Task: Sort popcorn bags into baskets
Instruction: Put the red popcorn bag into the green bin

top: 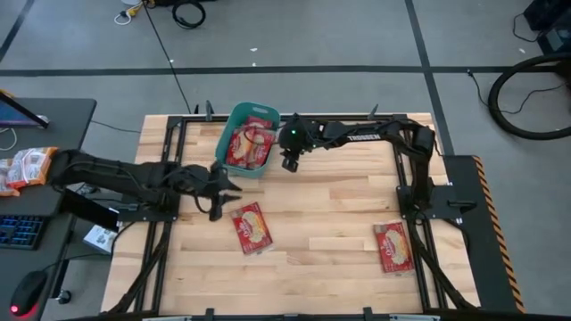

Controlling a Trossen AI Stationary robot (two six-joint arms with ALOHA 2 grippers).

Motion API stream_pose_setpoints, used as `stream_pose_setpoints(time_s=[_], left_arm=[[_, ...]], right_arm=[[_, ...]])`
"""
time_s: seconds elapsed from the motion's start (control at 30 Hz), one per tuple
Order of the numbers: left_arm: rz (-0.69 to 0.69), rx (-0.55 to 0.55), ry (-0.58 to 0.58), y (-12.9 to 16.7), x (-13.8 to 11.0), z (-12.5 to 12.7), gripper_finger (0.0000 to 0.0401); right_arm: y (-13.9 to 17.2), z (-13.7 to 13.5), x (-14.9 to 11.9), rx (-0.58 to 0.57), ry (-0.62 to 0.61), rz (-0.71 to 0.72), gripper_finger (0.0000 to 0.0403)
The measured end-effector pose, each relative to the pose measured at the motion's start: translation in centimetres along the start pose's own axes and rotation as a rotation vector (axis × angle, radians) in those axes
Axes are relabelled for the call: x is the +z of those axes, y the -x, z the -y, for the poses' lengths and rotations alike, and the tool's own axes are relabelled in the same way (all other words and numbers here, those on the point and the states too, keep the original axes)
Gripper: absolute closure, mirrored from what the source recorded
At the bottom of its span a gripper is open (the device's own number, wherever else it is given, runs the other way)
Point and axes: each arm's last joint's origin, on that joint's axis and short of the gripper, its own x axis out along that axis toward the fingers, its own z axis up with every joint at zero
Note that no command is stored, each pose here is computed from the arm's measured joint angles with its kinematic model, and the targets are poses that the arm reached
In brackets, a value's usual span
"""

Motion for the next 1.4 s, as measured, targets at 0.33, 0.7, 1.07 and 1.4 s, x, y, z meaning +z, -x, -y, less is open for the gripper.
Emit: stream_pose_setpoints(time_s=[0.33,0.7,1.07,1.4], left_arm=[[-0.232,-0.08,-0.099,-4.4,-2.5,2.6,0.0281],[-0.346,-0.088,-0.283,-5.9,-4.8,5.7,0.0256],[-0.48,-0.141,-0.543,-7.7,-7.7,7.6,0.0174],[-0.505,-0.153,-0.758,-9.3,-8.9,7.9,0.0206]], right_arm=[[3.6,-4.2,0.6,-0.091,0.146,-0.059,0.0272],[7.5,-6.8,-0.3,-0.109,0.2,-0.039,0.0272],[8.1,-7.8,-3.0,-0.107,0.168,-0.034,0.0272],[7.7,-9.2,-4.3,-0.079,0.159,-0.054,0.0272]])
